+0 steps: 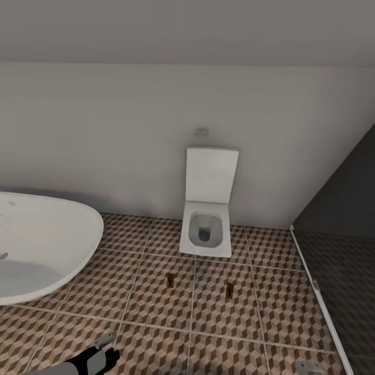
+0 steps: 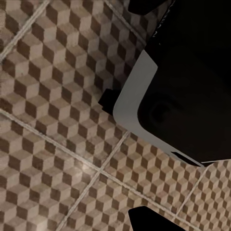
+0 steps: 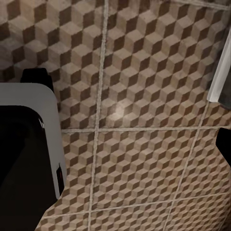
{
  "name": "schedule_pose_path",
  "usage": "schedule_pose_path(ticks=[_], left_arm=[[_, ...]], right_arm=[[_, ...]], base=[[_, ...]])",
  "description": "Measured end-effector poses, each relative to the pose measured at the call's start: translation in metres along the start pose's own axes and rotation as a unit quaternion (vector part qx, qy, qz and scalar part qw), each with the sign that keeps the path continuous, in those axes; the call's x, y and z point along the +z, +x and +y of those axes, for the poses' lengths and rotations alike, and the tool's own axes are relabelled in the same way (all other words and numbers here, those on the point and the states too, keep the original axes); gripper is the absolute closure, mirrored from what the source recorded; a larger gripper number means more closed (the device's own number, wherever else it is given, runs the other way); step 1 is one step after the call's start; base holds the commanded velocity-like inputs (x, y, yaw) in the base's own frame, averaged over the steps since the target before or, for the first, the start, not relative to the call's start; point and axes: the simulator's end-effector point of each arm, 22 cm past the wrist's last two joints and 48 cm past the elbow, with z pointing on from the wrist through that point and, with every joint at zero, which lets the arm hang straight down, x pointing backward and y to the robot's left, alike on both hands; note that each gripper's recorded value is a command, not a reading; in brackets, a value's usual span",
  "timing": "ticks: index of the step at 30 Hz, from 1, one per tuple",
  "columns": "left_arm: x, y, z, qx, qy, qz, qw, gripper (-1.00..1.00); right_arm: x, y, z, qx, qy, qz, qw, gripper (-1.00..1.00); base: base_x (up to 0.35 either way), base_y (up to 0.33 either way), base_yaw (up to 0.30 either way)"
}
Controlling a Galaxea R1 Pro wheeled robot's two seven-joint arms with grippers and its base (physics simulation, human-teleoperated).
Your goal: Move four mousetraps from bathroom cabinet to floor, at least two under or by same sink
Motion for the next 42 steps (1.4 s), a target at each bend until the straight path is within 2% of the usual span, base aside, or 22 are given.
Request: schedule_pose_path(ticks=[19, 42], left_arm=[[-0.009, -0.007, -0.012, -0.001, 0.012, -0.011, 0.9999, -1.00], [-0.019, -0.019, -0.019, -0.003, 0.021, -0.026, 0.9994, -1.00]], right_arm=[[-0.007, -0.012, -0.001, 0.003, 0.000, -0.015, 0.9999, -1.00], [-0.014, -0.025, -0.004, 0.008, 0.001, -0.031, 0.9995, -1.00]], base=[[0.000, 0.000, 0.054], [0.000, 0.000, -0.151]])
